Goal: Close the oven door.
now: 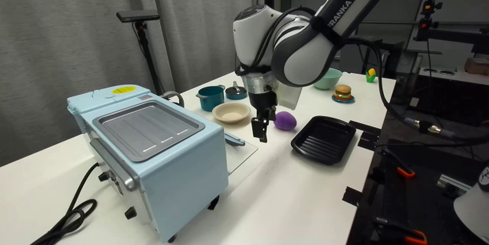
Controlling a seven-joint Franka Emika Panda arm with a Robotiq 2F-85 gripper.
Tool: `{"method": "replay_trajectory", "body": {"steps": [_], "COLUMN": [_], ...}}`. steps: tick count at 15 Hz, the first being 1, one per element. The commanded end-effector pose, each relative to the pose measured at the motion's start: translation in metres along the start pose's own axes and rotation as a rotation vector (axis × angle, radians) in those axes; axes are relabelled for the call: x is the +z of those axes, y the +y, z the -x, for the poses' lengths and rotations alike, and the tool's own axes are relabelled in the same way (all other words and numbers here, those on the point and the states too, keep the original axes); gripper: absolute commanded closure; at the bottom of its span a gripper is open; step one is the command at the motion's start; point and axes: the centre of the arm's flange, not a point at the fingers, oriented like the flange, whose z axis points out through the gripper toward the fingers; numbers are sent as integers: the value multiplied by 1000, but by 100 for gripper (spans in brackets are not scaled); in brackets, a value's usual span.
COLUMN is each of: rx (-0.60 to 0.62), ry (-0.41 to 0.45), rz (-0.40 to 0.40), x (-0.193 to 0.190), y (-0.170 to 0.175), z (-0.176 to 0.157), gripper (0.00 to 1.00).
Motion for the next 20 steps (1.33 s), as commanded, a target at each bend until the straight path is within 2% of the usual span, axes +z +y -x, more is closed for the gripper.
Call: {"method": "replay_trajectory", "body": {"steps": [1, 7, 11, 12, 20], "rx": [40, 92, 154, 119, 140], "ry": [43, 38, 17, 3, -2], "rz": [57, 113, 102, 95, 96], "x": [11, 26, 40, 33, 38], "y": [-12, -8, -8, -4, -6], "z": [-11, -14, -14, -6, -9], "gripper": [0, 0, 0, 0, 0]}}
